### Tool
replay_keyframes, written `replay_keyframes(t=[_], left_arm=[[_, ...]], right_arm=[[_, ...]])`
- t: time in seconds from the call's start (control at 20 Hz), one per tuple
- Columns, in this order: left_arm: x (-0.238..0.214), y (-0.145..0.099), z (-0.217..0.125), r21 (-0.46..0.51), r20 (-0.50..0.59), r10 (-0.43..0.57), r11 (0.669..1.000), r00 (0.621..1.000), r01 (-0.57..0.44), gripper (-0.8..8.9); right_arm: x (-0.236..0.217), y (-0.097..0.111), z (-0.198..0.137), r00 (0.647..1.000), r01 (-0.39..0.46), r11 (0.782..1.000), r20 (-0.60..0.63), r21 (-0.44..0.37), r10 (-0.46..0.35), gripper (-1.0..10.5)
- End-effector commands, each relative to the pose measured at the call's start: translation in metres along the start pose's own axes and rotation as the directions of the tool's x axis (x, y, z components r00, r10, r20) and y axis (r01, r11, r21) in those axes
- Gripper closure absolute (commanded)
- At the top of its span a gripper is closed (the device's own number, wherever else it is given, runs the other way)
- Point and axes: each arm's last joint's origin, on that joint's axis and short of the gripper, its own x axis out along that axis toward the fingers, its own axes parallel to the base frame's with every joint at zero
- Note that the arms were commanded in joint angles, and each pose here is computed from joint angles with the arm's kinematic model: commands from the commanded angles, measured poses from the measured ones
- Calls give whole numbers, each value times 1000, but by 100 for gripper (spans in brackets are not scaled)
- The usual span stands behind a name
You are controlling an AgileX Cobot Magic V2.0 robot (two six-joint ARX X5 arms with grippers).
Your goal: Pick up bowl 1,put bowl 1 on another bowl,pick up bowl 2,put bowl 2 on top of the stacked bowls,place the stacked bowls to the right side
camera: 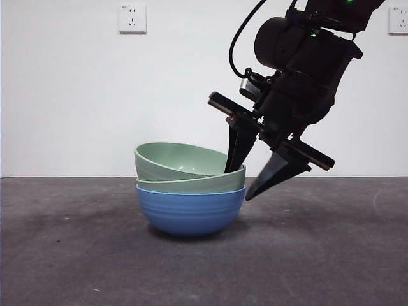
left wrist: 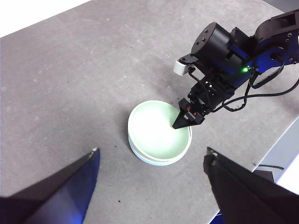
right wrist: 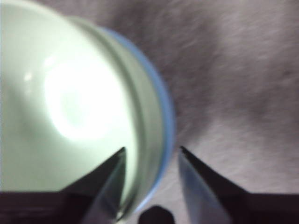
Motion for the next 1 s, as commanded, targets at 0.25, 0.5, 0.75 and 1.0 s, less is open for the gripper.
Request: replay_keyframes(t=[0.25,0.5,0.75,1.0], left_arm=[[-1,0,0,-8,7,2,1000,1000,-2,436],[-1,0,2,-5,20,4,1000,1000,-4,436],[-1,0,2,-3,25,5,1000,1000,-5,436],[-1,0,2,-3,24,5,1000,1000,-5,436]], right_arm=[[11,-4,-1,1000,7,1000,-22,11,-7,960],[6,-2,1,1000,-5,1000,-4,1,5,959],[-34,7,6,993,-36,999,111,-30,39,959],[-84,-22,18,965,-8,999,264,44,-3,959]])
